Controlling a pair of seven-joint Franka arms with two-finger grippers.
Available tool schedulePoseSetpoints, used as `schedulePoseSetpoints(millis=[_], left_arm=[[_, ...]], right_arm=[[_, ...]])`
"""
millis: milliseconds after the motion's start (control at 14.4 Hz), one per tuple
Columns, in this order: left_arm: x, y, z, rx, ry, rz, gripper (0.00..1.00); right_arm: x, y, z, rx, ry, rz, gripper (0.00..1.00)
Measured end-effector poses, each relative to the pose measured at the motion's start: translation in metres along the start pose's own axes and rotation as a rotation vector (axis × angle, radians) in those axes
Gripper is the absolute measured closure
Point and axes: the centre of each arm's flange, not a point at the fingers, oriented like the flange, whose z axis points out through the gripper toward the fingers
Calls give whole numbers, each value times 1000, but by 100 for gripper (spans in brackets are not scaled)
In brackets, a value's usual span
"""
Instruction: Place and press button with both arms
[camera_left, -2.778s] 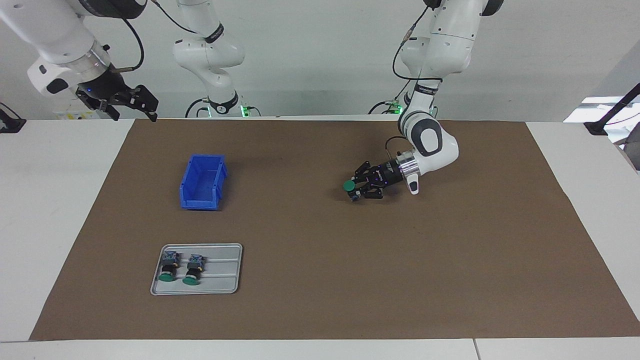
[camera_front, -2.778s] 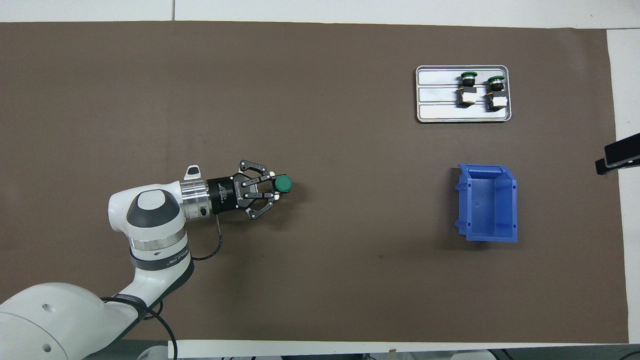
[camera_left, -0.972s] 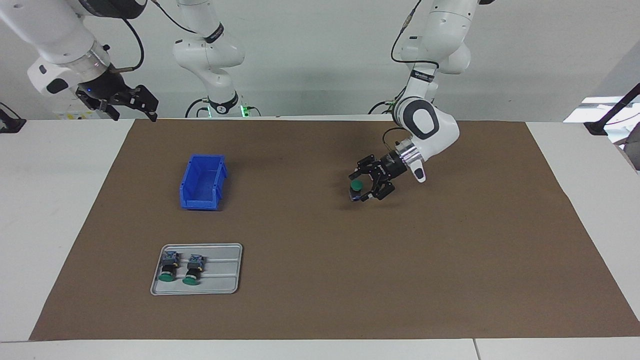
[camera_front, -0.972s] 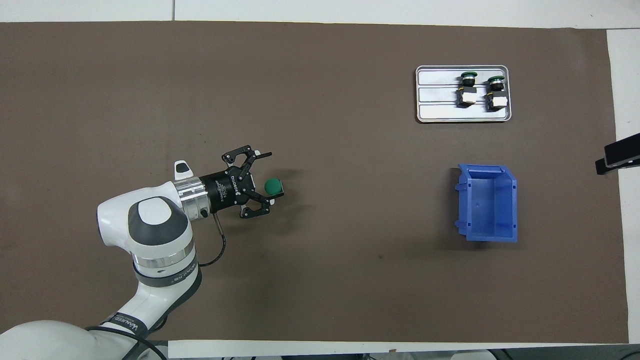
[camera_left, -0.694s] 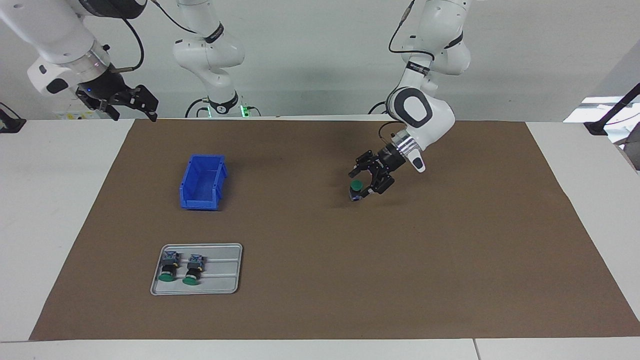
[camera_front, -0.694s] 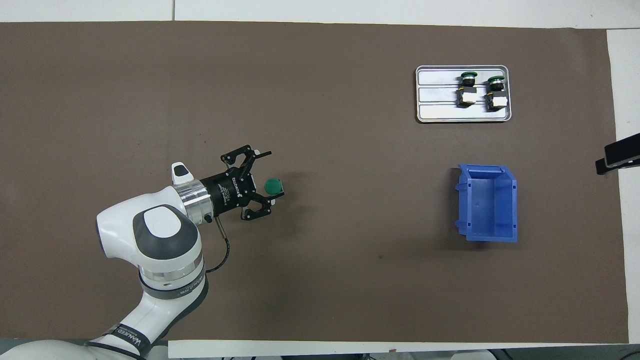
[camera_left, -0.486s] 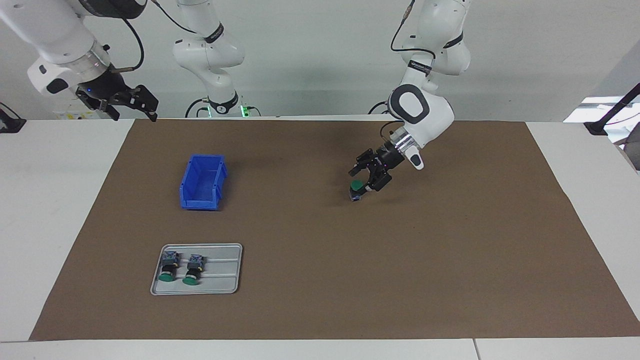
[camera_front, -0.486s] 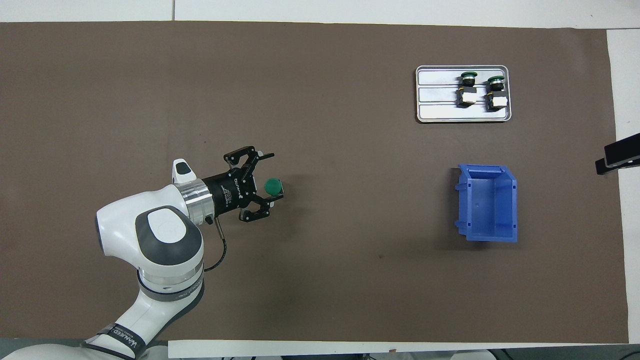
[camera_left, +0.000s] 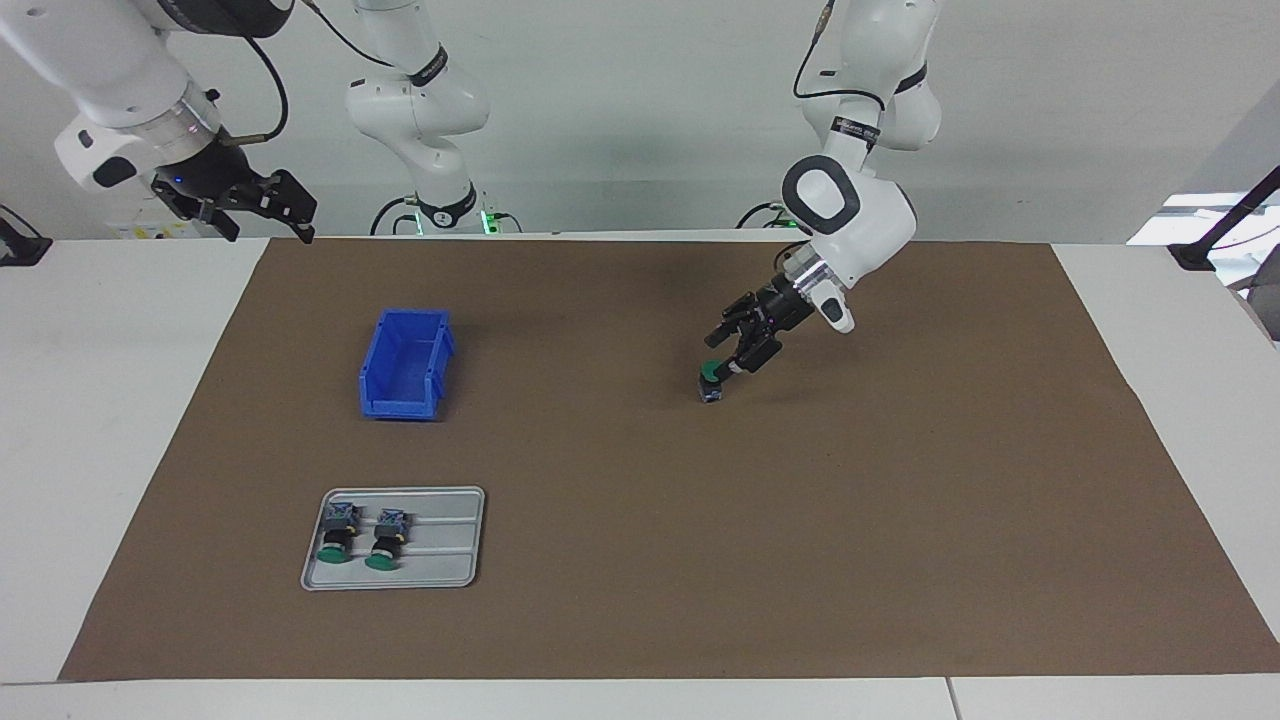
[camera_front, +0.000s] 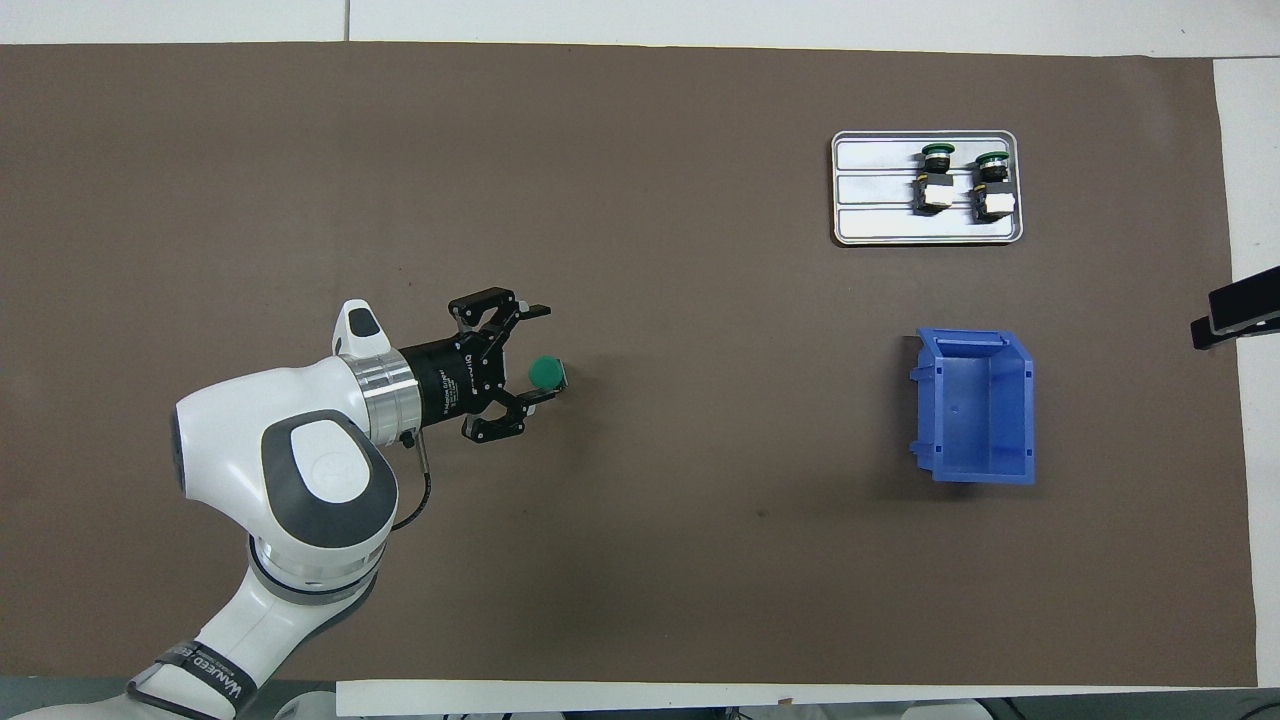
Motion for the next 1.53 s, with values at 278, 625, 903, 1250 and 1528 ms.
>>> schedulePoseSetpoints(millis=[278,625,903,1250,1528], left_arm=[[7,14,-14,185,44,118,0],[-15,50,-45,318,180,282,0],[-21,50,-44,408,295,461,0],[-60,50,-31,486,355,659,33],[-80,49,-27,539,343,730,79]], right_arm=[[0,0,0,0,0,0,0],[0,0,0,0,0,0,0],[0,0,0,0,0,0,0],[0,0,0,0,0,0,0],[0,0,0,0,0,0,0]])
